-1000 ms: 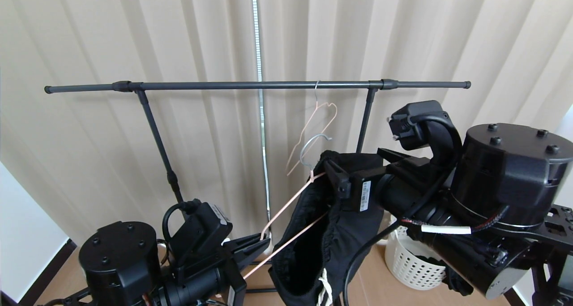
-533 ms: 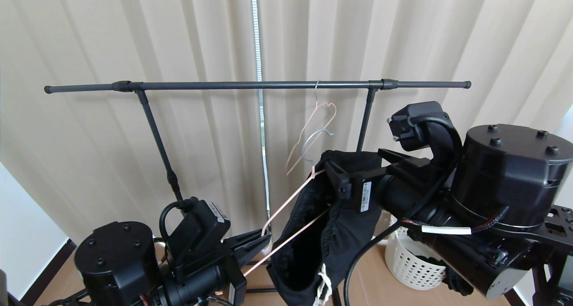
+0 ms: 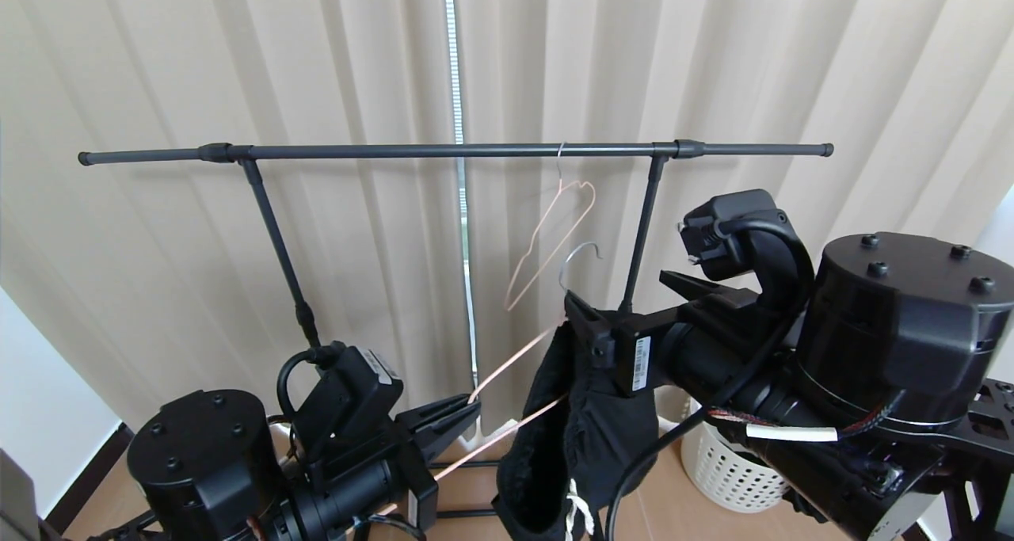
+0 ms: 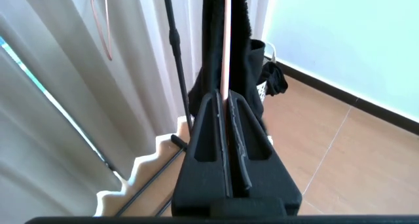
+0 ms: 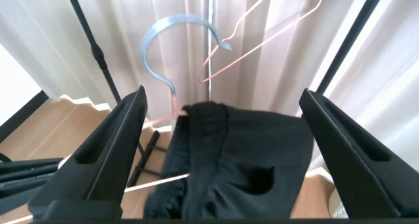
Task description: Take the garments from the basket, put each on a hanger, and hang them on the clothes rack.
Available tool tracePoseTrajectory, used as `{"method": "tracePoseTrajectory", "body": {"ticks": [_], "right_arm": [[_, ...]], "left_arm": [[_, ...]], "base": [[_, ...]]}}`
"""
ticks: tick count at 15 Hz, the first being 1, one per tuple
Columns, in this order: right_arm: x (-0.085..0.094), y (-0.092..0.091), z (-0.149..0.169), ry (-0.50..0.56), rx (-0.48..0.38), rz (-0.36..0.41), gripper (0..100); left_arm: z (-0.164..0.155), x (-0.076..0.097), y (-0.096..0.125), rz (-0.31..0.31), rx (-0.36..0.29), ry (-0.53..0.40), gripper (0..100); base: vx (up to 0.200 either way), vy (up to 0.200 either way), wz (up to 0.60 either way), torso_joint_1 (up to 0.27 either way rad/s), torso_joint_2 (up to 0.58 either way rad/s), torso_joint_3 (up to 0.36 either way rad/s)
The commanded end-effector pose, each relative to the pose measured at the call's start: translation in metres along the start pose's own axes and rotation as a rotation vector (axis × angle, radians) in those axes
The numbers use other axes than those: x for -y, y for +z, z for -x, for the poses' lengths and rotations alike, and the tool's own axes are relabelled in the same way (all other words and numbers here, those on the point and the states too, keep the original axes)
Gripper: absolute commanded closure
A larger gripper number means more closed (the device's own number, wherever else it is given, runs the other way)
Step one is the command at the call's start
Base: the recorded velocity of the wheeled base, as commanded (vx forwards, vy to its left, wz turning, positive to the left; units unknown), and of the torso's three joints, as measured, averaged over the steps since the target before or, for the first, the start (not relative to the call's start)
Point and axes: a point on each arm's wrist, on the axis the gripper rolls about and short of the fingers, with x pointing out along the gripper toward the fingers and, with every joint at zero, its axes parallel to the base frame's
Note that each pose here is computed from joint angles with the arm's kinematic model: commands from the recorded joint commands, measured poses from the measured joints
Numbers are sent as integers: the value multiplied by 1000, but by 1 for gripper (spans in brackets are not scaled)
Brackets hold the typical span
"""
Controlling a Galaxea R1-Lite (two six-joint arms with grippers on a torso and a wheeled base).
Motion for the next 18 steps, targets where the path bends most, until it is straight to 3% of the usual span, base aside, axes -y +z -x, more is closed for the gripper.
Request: {"method": "tracePoseTrajectory", "body": {"ticks": [1, 5, 8, 9, 13, 15, 18], "right_arm": [[1, -1, 1, -1, -3, 3, 0], [6, 4, 7, 3, 12, -2, 0], [24, 5, 21, 86, 7, 61, 0], [39, 5, 27, 158, 11, 114, 0], [90, 13, 18, 161, 2, 209, 0], [121, 18, 13, 317, -86, 313, 0], [147, 28, -4, 516, -222, 418, 0]], "left_arm": [[0, 0, -1, 4, -3, -1, 100], [0, 0, -1, 9, -3, -2, 100], [0, 0, -1, 8, 12, -1, 100], [2, 1, -1, 10, 25, -4, 100], [6, 1, -2, 8, 28, -5, 100], [6, 1, -3, 8, 26, -6, 100], [8, 2, -3, 7, 22, -9, 100]], "base": [[0, 0, 0, 0, 0, 0], [0, 0, 0, 0, 0, 0], [0, 0, 0, 0, 0, 0], [0, 0, 0, 0, 0, 0], [0, 0, 0, 0, 0, 0], [0, 0, 0, 0, 0, 0], [0, 0, 0, 0, 0, 0]]}}
